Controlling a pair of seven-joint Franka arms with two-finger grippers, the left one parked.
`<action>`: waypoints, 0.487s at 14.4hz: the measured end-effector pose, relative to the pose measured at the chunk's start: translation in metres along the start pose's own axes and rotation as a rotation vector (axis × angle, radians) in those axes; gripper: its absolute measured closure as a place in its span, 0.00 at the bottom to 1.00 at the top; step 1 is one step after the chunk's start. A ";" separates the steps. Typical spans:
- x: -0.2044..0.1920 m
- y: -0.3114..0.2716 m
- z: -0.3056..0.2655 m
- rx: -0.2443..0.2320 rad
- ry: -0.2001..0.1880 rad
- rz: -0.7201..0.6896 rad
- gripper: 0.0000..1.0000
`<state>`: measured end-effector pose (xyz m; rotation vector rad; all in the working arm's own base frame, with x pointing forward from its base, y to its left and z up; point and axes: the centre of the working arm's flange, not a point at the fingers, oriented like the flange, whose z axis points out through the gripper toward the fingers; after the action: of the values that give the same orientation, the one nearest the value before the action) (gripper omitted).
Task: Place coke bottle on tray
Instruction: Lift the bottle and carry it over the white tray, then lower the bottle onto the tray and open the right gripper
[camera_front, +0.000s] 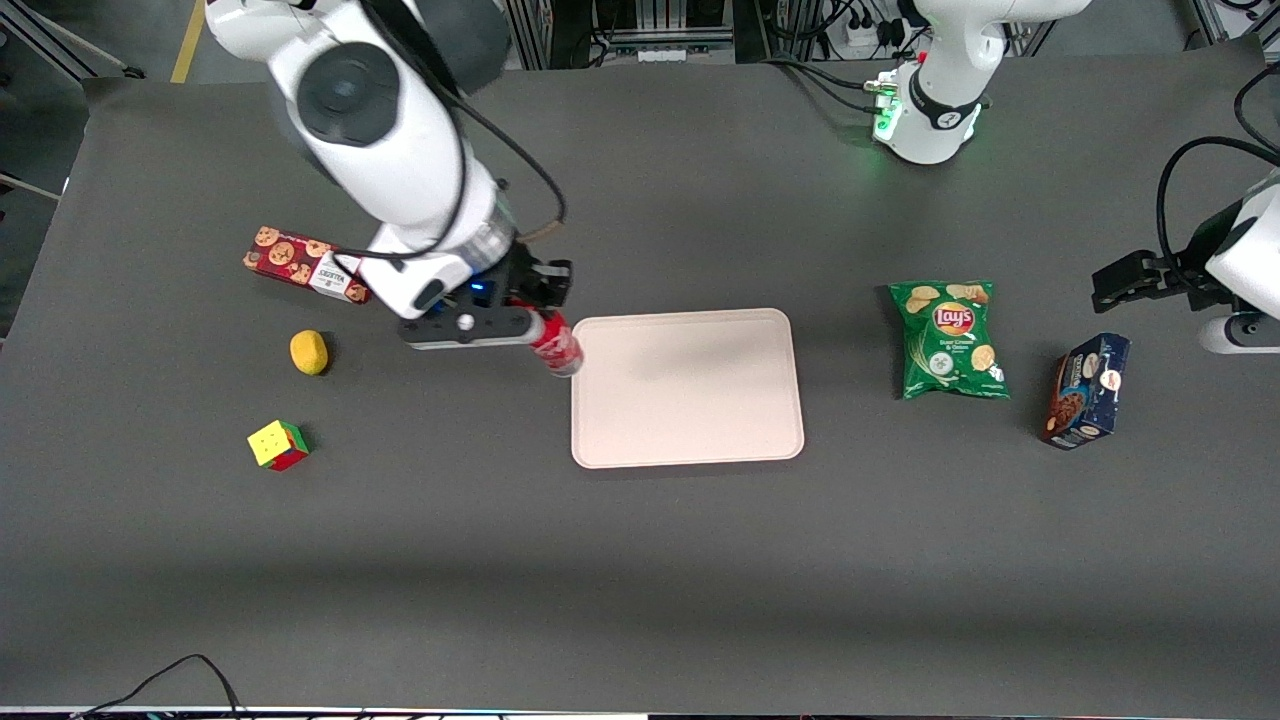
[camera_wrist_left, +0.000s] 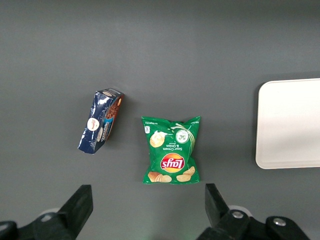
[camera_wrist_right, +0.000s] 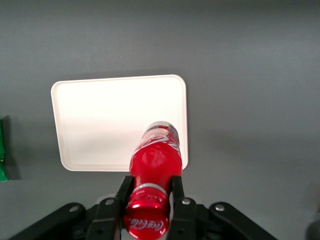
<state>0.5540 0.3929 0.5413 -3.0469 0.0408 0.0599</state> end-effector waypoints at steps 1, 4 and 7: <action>0.001 -0.013 0.016 -0.011 -0.004 0.005 0.65; 0.014 -0.031 0.076 -0.039 -0.018 0.031 0.65; 0.030 -0.035 0.150 -0.052 -0.026 0.067 0.65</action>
<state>0.5791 0.4413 0.3941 -3.0961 0.1419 0.1066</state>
